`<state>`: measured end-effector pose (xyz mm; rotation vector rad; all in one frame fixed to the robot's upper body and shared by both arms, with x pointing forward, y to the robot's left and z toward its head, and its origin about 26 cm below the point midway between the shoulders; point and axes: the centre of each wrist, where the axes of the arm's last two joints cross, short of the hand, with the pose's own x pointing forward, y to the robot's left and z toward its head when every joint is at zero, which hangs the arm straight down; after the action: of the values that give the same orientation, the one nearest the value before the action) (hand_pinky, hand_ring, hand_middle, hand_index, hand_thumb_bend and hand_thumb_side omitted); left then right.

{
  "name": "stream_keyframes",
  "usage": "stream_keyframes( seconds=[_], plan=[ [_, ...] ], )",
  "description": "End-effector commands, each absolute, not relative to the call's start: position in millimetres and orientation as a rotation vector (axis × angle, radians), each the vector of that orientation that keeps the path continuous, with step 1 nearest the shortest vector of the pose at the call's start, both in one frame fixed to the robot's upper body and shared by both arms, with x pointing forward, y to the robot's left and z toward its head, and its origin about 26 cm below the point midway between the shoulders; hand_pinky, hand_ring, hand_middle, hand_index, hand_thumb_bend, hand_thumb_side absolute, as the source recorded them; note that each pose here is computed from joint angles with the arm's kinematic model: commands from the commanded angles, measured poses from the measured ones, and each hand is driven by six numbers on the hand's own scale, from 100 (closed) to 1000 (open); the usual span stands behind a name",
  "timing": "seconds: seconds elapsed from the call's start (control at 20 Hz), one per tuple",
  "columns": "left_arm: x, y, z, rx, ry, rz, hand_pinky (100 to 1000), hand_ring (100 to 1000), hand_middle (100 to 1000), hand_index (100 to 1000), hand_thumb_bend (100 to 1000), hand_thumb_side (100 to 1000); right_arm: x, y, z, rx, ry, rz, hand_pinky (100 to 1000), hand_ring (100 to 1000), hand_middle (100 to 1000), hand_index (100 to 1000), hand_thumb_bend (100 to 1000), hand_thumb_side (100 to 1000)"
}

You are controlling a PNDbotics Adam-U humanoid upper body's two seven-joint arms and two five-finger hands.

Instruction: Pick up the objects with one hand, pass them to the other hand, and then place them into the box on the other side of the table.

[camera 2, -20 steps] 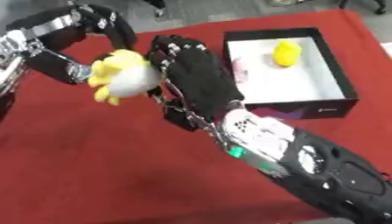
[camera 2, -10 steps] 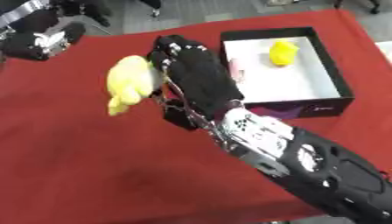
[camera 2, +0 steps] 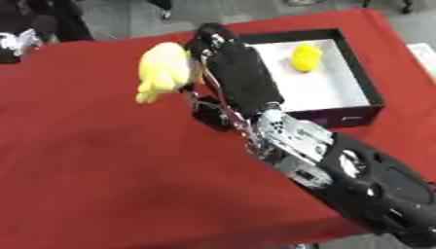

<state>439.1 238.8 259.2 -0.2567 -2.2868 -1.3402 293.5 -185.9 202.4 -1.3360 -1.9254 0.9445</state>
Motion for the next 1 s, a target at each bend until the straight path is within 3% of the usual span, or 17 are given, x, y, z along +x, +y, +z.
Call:
stream_keyframes(
  seconds=[0.05, 0.45, 0.75, 0.9, 0.95, 1.0],
  plan=[
    [423, 267, 283, -0.180, -2.437, -1.592, 799, 718, 758, 848, 100, 338, 295, -217, 224, -1.479, -1.833, 0.824, 512, 893, 655, 291, 100, 198],
    [381, 310, 265, -0.045, -2.527, -1.212, 790, 708, 752, 844, 100, 425, 296, -279, 241, -1.625, -1.522, 0.499, 442, 1000, 643, 372, 100, 199],
    [357, 317, 257, -0.009, -2.535, -1.074, 788, 706, 751, 845, 100, 452, 332, -321, 203, -1.607, -1.311, 0.309, 436, 1000, 658, 444, 100, 198],
    [350, 320, 253, 0.004, -2.527, -1.026, 787, 704, 750, 845, 100, 463, 342, -331, 183, -1.614, -1.234, 0.235, 437, 1000, 666, 560, 100, 201],
    [349, 321, 252, 0.008, -2.524, -1.015, 787, 704, 752, 845, 100, 486, 343, -333, 178, -1.616, -1.217, 0.220, 449, 1000, 678, 658, 100, 100],
    [347, 322, 251, 0.012, -2.521, -1.004, 787, 704, 750, 845, 100, 467, 344, -334, 173, -1.611, -1.200, 0.213, 462, 1000, 693, 705, 100, 227]
  ],
)
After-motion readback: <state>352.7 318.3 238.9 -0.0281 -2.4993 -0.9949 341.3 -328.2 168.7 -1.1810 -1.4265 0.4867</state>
